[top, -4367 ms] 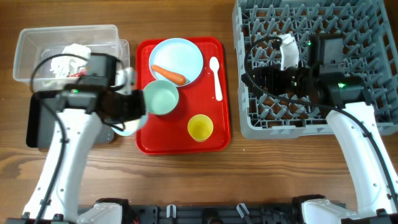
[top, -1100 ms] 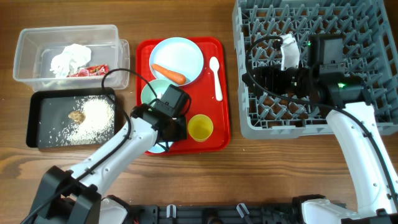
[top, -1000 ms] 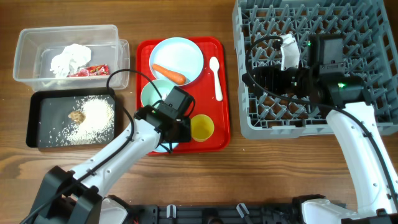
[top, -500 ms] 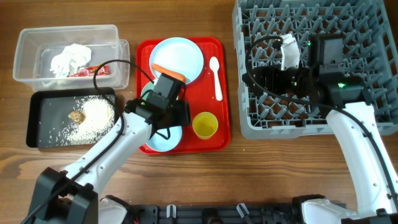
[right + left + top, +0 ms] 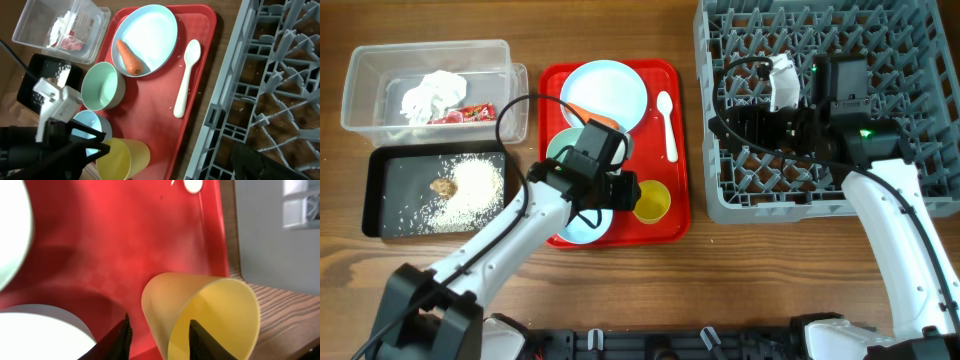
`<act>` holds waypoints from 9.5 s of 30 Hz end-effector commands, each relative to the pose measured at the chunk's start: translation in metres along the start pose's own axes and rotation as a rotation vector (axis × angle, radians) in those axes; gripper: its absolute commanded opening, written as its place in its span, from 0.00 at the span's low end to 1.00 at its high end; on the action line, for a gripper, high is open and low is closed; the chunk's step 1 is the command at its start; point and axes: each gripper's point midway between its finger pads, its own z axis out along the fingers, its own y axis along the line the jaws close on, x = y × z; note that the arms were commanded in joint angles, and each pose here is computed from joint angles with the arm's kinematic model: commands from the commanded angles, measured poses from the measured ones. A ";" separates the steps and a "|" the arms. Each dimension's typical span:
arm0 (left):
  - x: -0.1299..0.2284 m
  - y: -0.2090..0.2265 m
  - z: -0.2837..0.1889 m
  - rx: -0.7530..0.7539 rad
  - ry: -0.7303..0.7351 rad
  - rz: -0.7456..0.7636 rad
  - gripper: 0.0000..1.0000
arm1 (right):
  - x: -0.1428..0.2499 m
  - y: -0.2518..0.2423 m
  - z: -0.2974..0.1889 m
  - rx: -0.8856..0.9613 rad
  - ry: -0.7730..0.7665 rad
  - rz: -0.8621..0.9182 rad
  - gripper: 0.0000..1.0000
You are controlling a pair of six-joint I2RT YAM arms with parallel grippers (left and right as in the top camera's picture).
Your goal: Sort waste into correct bins and load items into the dishwasher rack
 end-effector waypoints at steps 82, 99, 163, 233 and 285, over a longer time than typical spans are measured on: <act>-0.059 0.128 -0.110 0.045 -0.297 -0.441 0.38 | 0.075 -0.066 -0.054 0.490 0.226 0.290 0.51; -0.050 0.135 -0.108 -0.002 -0.269 -0.464 0.37 | 0.046 -0.062 0.041 0.404 0.237 0.250 0.89; -0.026 0.198 -0.123 -0.204 -0.281 -0.713 1.00 | -0.151 -0.150 0.034 1.615 -0.362 -0.437 0.04; -0.028 0.198 -0.123 -0.203 -0.288 -0.710 1.00 | 0.181 0.120 0.195 0.122 0.432 0.237 0.04; -0.028 0.198 -0.123 -0.203 -0.288 -0.710 1.00 | -0.019 -0.051 0.038 1.377 0.242 -0.968 0.39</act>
